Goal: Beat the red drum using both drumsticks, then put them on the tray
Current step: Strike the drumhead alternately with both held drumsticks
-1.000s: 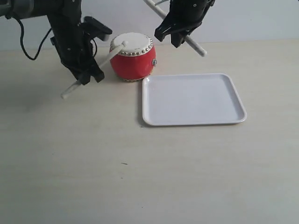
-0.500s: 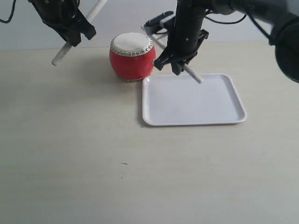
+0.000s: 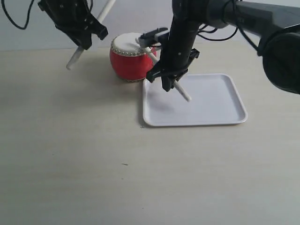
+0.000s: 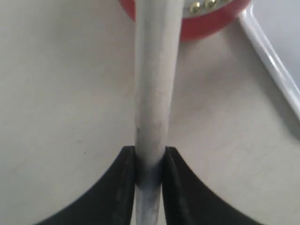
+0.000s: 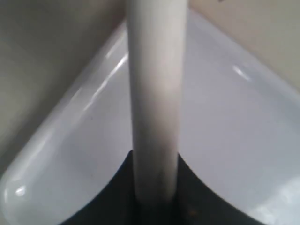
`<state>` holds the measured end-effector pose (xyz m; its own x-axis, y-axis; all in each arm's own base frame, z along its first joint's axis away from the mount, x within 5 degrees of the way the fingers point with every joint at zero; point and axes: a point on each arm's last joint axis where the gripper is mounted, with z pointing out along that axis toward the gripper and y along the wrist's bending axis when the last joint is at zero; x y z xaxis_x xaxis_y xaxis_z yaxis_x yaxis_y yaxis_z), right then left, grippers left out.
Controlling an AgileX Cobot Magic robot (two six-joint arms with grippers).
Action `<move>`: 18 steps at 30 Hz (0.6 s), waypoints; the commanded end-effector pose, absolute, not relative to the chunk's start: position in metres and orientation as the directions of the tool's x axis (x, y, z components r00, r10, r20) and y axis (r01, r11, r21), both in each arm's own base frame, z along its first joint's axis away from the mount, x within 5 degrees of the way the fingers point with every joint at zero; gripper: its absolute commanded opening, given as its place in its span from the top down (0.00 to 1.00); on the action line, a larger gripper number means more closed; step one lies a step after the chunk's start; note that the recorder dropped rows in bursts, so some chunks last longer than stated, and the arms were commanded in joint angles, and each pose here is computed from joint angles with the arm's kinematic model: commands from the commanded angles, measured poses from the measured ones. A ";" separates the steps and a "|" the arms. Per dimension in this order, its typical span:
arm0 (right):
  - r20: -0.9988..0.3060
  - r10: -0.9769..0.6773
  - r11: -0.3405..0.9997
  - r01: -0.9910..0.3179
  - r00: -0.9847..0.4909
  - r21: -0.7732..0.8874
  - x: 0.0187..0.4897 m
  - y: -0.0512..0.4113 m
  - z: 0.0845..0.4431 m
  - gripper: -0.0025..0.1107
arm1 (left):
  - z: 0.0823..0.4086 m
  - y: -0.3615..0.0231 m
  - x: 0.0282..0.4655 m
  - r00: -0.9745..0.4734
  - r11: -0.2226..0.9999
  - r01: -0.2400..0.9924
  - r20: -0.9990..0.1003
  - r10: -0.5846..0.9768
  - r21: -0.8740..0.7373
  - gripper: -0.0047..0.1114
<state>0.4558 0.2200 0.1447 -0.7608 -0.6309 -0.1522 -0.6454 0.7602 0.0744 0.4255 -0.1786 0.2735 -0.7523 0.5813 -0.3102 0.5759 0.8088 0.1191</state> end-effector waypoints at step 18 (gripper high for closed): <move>-0.444 -0.553 0.779 -0.627 -0.705 0.025 0.447 0.218 0.278 0.98 | 0.168 -0.188 0.439 -0.801 0.808 0.588 -0.109 0.589 0.039 0.96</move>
<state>0.4396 0.2136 0.3031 -0.6882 -0.5385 -0.4861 -0.6199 0.7847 0.0083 0.4395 -0.1896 0.1513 -0.8007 0.5945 -0.0739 0.5944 0.8038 0.0246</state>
